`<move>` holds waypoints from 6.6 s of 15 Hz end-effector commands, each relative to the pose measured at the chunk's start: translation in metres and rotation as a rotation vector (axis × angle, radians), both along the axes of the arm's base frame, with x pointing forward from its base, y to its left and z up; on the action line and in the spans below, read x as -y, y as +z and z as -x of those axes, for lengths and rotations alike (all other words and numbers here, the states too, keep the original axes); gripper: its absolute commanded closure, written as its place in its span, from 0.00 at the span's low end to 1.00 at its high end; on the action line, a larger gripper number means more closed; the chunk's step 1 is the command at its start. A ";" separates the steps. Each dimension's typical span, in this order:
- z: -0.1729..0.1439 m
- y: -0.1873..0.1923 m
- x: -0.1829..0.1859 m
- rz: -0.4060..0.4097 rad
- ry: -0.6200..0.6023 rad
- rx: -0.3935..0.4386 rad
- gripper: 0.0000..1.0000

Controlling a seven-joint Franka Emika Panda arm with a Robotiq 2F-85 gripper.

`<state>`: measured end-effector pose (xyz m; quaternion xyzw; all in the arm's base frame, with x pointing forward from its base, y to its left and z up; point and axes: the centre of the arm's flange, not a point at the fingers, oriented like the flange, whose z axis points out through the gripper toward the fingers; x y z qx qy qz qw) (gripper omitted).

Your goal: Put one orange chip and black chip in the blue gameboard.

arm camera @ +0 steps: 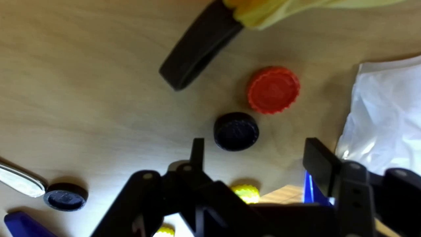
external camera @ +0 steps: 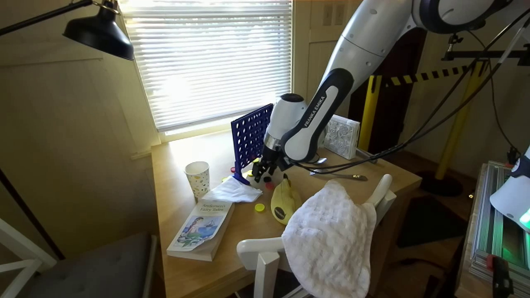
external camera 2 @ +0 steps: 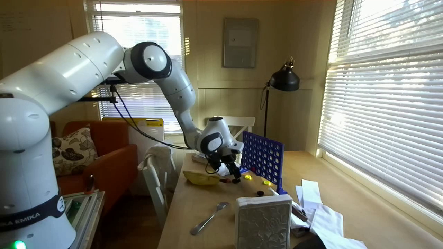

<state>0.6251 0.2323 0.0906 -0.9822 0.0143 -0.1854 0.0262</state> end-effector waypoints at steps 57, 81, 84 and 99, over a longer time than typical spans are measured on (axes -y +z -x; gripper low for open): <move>0.101 0.102 -0.033 0.009 -0.028 0.493 0.69; 0.047 0.200 0.030 -0.201 0.111 0.933 0.92; 0.044 0.193 0.034 -0.252 0.118 0.921 0.92; 0.027 0.176 0.050 -0.244 0.049 0.823 0.92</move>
